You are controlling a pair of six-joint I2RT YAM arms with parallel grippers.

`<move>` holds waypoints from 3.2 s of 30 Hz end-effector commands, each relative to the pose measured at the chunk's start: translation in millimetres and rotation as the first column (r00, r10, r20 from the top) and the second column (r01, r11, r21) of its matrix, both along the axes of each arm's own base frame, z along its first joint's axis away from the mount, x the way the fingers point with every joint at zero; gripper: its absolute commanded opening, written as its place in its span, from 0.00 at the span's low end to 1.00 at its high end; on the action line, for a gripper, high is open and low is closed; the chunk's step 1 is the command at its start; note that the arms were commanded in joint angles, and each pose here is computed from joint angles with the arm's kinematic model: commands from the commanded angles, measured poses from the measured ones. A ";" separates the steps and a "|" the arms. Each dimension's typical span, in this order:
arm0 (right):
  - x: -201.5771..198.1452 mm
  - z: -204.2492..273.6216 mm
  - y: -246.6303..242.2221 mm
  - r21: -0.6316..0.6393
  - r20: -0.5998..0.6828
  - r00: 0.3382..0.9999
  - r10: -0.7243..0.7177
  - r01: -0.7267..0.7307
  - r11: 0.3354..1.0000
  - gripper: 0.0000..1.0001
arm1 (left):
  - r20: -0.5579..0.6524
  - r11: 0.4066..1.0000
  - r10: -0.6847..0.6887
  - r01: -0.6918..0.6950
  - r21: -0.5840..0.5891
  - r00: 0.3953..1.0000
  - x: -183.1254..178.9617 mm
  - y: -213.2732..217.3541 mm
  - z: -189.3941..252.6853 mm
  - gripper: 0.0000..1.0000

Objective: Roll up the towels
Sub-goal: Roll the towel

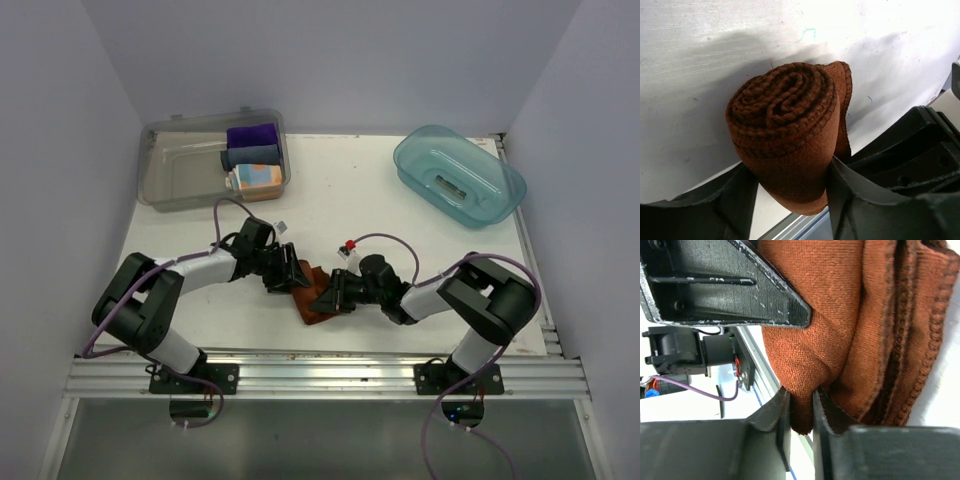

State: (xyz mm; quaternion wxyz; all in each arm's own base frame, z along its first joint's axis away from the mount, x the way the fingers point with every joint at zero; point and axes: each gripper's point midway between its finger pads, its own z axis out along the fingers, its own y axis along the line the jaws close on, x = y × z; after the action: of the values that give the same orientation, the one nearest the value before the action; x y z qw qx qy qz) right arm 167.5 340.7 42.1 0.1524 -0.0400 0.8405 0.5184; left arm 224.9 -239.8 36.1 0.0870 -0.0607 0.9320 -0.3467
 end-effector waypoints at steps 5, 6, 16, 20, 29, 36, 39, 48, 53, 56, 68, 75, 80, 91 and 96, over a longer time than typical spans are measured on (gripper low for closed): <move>11.4 8.4 -20.9 -0.253 0.135 0.991 -0.009 0.043 0.966 0.55 | 0.020 1.000 0.020 -0.020 -0.022 1.000 6.6 -3.8 5.3 0.49; 15.8 24.2 -24.3 -0.275 0.193 0.981 -0.018 0.072 0.959 0.59 | 0.013 1.000 0.025 -0.025 -0.016 1.000 5.7 -2.6 5.1 0.49; 17.7 68.3 -42.2 -0.696 0.493 0.853 0.169 0.270 0.666 0.72 | -0.007 0.998 0.069 -0.069 0.004 0.998 3.0 3.0 5.0 0.46; 7.5 62.4 -10.0 -0.782 0.527 0.788 0.319 0.302 0.545 0.72 | -0.009 0.997 0.072 -0.072 0.008 0.997 3.6 2.8 5.4 0.46; 6.5 25.4 6.3 -0.856 0.502 0.750 0.431 0.360 0.370 0.69 | -0.013 0.997 0.075 -0.074 0.017 0.997 2.7 4.3 5.2 0.46; 6.5 6.4 0.2 -0.858 0.498 0.760 0.416 0.363 0.363 0.31 | -0.014 0.996 0.080 -0.080 0.025 0.997 1.2 6.9 8.0 0.52; 6.5 5.0 6.5 -0.839 0.501 0.771 0.392 0.323 0.438 0.19 | -0.006 0.996 0.082 -0.082 0.023 0.997 0.8 7.7 12.6 0.62; -3.0 15.5 29.5 -0.650 0.492 0.829 0.267 0.146 0.746 0.09 | 0.047 0.994 0.113 -0.113 -0.001 0.993 8.1 20.6 38.5 0.89; -9.0 14.2 22.4 -0.496 0.390 0.906 0.163 0.057 0.867 0.09 | 0.074 0.993 0.117 -0.116 -0.014 0.990 12.6 23.4 47.0 0.89; -6.3 24.6 25.1 -0.360 0.346 0.933 0.097 0.037 0.932 0.09 | 0.074 0.994 0.107 -0.105 -0.037 0.991 11.7 19.7 46.8 0.89; -9.0 23.1 17.6 -0.056 0.123 0.992 0.026 -0.020 0.998 0.09 | 0.028 0.993 0.028 -0.024 -0.112 0.999 4.5 -1.7 27.4 0.77; -10.4 18.7 8.4 0.050 0.035 0.999 0.024 -0.025 0.998 0.10 | 0.022 0.992 0.024 -0.021 -0.121 0.999 9.1 -7.4 24.3 0.68; -8.4 0.7 -1.3 -0.064 -0.010 1.000 0.001 -0.002 0.998 0.23 | 0.012 0.993 0.028 -0.026 -0.118 1.000 9.4 -8.4 24.0 0.58; 26.5 48.4 -49.7 -0.604 0.355 0.934 -0.047 0.267 0.751 0.75 | -0.036 0.995 0.081 -0.083 -0.062 0.996 7.7 -0.7 13.4 0.52; 20.6 77.5 -30.6 -0.698 0.516 0.851 0.100 0.349 0.625 0.72 | -0.039 0.995 0.092 -0.094 -0.040 0.995 8.5 1.7 12.9 0.52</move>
State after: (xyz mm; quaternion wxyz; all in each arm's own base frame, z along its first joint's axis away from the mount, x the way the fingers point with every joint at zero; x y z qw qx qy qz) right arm 182.3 337.8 114.0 0.3191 -0.1270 0.9137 0.2174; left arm 225.8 -237.0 46.2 0.0760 -0.1026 0.9207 -0.3689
